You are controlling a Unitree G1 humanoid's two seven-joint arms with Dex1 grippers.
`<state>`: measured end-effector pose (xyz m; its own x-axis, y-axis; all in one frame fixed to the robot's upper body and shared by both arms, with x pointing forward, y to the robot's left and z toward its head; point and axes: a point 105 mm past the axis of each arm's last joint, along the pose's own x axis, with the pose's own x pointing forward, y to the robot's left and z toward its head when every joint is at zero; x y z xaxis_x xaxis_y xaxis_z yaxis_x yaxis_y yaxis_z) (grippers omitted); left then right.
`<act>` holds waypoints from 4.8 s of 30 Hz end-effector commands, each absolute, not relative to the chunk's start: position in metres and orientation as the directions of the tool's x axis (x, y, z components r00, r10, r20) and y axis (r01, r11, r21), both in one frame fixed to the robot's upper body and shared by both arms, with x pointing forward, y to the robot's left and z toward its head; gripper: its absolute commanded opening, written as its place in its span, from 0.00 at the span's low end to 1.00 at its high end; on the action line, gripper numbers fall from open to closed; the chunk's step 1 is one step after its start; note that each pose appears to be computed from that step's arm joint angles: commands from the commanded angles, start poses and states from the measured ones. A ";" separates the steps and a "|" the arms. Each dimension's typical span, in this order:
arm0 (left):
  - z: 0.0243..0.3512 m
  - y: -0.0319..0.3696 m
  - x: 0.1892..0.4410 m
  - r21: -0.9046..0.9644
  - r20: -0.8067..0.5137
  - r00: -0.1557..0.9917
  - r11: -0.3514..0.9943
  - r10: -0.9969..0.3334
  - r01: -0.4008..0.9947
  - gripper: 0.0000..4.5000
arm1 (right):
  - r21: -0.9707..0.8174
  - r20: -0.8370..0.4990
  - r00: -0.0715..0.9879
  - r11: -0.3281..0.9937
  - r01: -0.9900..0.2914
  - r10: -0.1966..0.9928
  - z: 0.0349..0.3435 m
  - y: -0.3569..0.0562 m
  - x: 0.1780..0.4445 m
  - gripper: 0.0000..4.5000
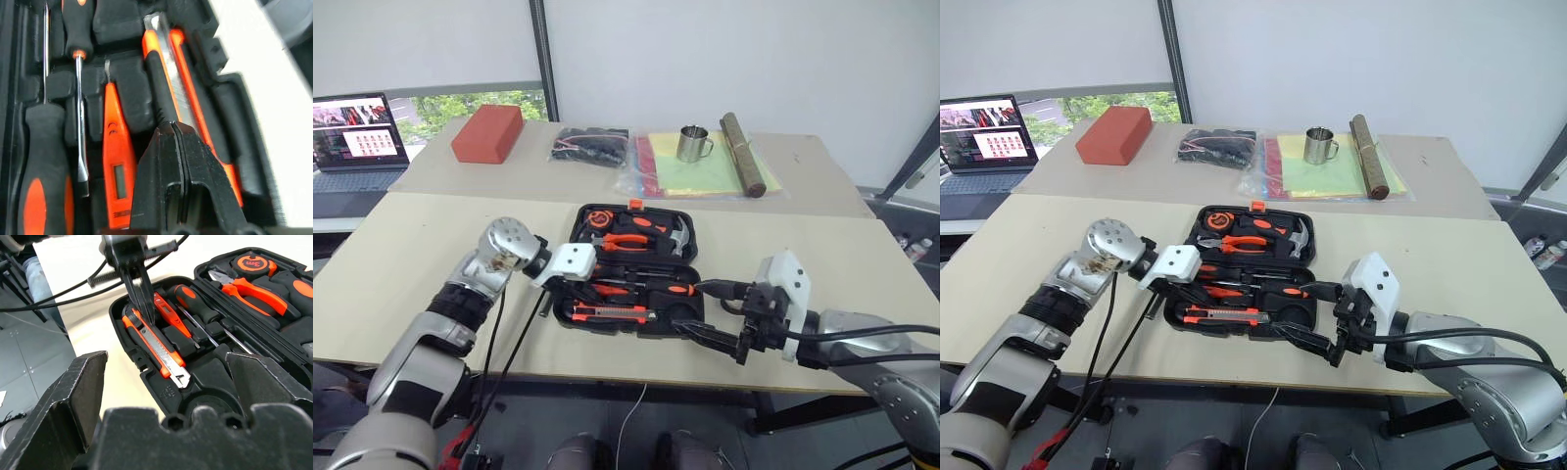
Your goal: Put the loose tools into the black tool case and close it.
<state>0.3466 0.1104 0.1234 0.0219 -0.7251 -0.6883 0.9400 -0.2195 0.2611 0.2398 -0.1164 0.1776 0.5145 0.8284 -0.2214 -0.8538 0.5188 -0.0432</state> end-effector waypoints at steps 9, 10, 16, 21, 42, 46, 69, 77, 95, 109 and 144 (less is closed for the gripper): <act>0.183 0.104 0.322 0.141 -0.410 -0.079 -0.149 -0.909 0.979 0.18 | -0.070 -0.264 0.607 0.612 -0.788 0.750 0.176 -0.150 0.233 1.00; 0.192 0.107 0.319 0.147 -0.379 -0.068 -0.132 -0.923 0.980 0.25 | -0.075 -0.289 0.625 0.634 -0.769 0.725 0.173 -0.160 0.231 1.00; 0.217 0.116 0.299 0.133 -0.283 -0.054 -0.095 -0.958 0.987 0.77 | -0.070 -0.385 0.746 0.789 -0.611 0.544 0.155 -0.231 0.204 1.00; 0.221 0.112 0.287 0.096 -0.239 -0.086 -0.112 -0.967 0.989 0.99 | -0.066 -0.421 0.803 0.868 -0.492 0.422 0.148 -0.275 0.184 1.00; 0.206 0.107 0.288 0.116 -0.314 -0.069 -0.110 -0.947 0.987 1.00 | -0.225 -0.464 0.738 0.740 -0.634 0.490 0.098 -0.198 0.302 0.94; 0.204 0.110 0.290 0.121 -0.327 -0.049 -0.093 -0.944 0.988 1.00 | -0.218 -0.466 0.725 0.729 -0.649 0.507 0.095 -0.193 0.304 0.68; 0.193 0.117 0.291 0.157 -0.369 -0.013 -0.076 -0.929 0.985 1.00 | -0.139 -0.459 0.442 0.429 -0.893 0.771 0.130 -0.108 0.272 0.18; 0.191 0.125 0.297 0.162 -0.376 0.042 -0.021 -0.926 0.987 1.00 | -0.083 -0.429 0.353 0.353 -0.932 0.831 0.150 -0.106 0.255 0.45; 0.192 0.135 0.304 0.161 -0.344 0.136 0.084 -0.929 0.983 1.00 | -0.106 -0.392 0.400 0.392 -0.914 0.828 0.161 -0.113 0.263 0.45; 0.192 0.130 0.305 0.170 -0.352 0.106 0.047 -0.930 0.984 1.00 | -0.299 -0.524 0.324 0.186 -0.936 0.788 0.140 -0.092 0.277 0.45; 0.194 0.125 0.305 0.170 -0.341 0.087 0.029 -0.936 0.985 1.00 | -0.298 -0.491 0.362 0.238 -0.925 0.793 0.157 -0.107 0.276 0.01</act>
<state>0.3058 0.1273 0.1822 0.0848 -0.9314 -0.3539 0.9914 0.0434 0.1235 0.2796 -0.1087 0.1419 0.3644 0.7784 -0.5112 -0.9279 0.2571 -0.2700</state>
